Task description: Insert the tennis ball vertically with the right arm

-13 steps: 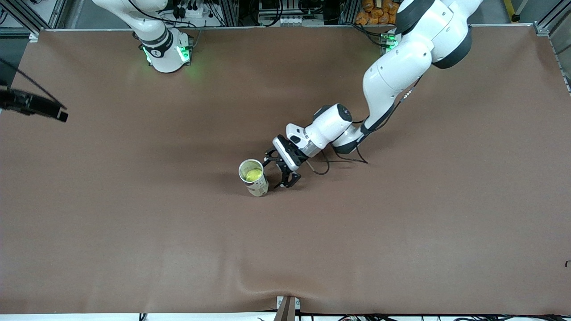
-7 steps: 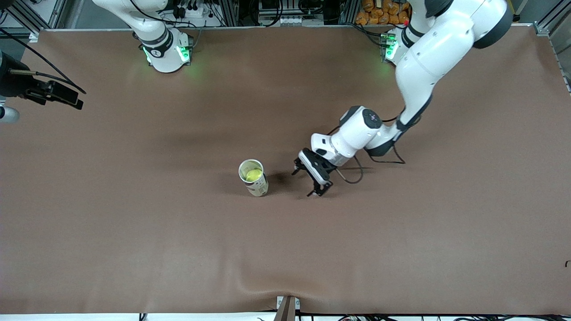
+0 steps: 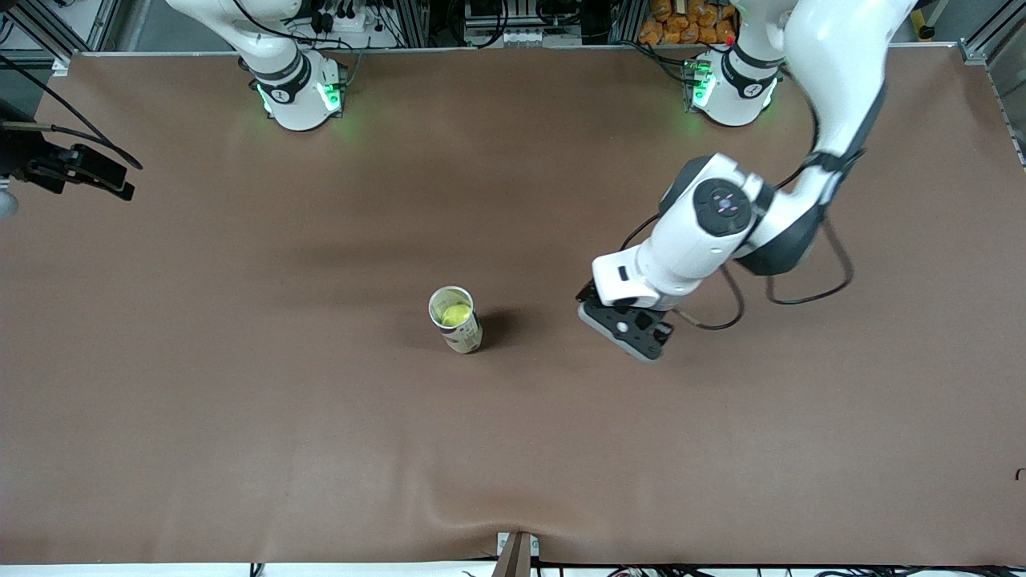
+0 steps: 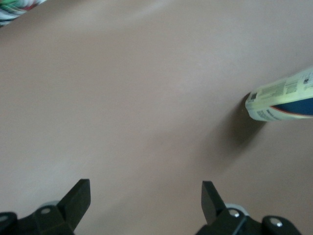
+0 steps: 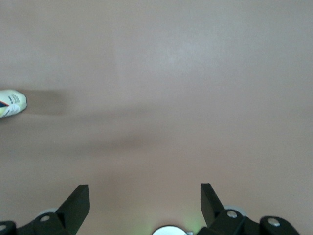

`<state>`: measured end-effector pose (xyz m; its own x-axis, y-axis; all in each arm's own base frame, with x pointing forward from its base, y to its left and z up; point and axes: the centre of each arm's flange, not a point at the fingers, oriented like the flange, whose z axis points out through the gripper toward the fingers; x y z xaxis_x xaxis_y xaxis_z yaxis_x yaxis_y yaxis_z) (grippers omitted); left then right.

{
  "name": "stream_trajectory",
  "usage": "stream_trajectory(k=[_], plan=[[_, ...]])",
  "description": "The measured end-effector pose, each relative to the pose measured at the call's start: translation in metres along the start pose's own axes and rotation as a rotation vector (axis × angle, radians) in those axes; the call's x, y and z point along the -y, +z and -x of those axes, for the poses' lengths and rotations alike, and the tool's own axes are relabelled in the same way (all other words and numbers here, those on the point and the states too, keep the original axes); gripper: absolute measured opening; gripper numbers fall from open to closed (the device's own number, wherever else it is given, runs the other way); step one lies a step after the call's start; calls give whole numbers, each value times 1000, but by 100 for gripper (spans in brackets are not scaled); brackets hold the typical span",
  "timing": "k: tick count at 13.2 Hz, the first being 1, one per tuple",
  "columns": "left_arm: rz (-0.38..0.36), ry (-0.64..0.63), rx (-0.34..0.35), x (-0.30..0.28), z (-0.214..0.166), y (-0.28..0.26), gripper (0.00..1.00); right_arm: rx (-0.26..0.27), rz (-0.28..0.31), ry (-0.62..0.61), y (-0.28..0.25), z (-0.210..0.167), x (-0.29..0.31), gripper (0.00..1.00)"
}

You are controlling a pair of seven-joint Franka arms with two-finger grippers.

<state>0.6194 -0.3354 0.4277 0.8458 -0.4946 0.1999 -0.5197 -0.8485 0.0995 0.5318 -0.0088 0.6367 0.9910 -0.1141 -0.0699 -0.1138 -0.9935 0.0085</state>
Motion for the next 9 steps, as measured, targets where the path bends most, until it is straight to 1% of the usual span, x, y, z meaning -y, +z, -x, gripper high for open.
stream_trajectory(k=[1,2,5,6,7,8,9], plan=[[-12,-54,16,8,-6,-25,100,-8,-1,-2,1,-3,1,100],[-26,-104,22,21,-9,-38,100,-10,-1,-7,3,-5,2,100],[-85,-203,55,79,-5,-59,100,-11,0,-44,2,-4,9,100],[-111,-232,45,96,-3,-79,100,-16,-1,-64,-2,-4,9,100],[-141,-259,13,111,-1,-108,100,-18,-1,-76,-5,-3,9,100],[-165,-287,-19,122,5,-142,100,-17,-1,-80,-8,-2,9,100],[-180,-323,-26,130,18,-177,100,-20,-1,-84,-10,-2,9,100]])
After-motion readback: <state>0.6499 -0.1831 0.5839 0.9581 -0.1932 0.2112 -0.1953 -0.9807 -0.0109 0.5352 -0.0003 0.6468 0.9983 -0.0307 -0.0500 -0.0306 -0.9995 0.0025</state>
